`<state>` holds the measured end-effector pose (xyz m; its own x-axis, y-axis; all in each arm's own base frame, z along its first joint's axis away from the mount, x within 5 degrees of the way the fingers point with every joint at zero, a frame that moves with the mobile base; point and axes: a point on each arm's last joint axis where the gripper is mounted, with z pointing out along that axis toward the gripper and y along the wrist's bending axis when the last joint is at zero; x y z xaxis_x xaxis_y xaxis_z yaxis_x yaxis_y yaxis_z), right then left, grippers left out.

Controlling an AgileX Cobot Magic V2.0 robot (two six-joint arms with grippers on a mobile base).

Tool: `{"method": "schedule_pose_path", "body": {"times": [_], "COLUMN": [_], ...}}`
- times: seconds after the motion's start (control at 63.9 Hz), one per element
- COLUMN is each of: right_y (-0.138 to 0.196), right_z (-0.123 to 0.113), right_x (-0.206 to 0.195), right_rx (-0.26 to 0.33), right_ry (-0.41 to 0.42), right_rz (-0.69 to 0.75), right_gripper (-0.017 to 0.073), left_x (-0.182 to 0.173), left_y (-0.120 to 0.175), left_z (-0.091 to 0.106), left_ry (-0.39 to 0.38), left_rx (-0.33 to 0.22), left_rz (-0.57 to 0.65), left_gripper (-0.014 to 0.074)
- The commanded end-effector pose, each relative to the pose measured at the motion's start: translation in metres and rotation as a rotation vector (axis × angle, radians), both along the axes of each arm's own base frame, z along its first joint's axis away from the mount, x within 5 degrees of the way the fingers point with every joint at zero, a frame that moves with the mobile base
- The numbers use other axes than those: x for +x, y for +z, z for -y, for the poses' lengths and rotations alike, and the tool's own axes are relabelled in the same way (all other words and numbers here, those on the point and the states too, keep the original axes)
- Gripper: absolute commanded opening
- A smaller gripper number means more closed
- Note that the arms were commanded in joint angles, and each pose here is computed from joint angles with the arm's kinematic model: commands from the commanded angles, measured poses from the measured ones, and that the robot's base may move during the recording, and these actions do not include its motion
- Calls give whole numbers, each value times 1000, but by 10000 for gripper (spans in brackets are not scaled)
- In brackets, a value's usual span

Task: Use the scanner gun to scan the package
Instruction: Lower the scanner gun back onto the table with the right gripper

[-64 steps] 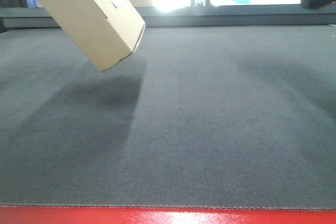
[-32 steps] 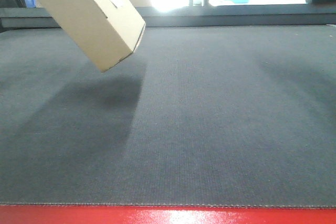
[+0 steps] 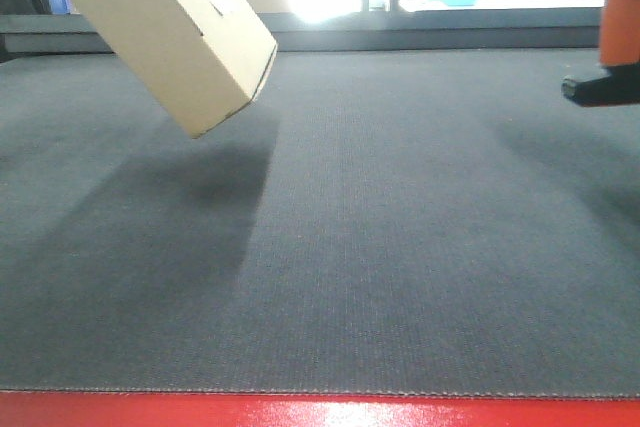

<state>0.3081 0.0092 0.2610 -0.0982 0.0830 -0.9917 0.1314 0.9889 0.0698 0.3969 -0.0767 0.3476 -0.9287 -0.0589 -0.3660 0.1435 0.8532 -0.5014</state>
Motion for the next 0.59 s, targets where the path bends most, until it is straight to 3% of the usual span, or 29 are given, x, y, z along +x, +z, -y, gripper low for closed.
{"method": "schedule_pose_path", "body": {"times": [0.0,0.125,0.579], "right_y": [0,-15,-51], "right_z": [2,3,2], "right_x": [7,16,32], "right_rx": [-16,7,-35], "right_ry": [-21,-37,-39], "right_rz": [111,128,122], "right_gripper": [-156,-156,-156], "left_x": [-3,-3,-3], "left_y": [7,7,7], "left_z": [3,3,3], "left_ry": [-7,-7,-7], "left_rx": [-16,-16,-16], "left_rz": [23,23,23], "left_gripper": [-111,-111,-111]}}
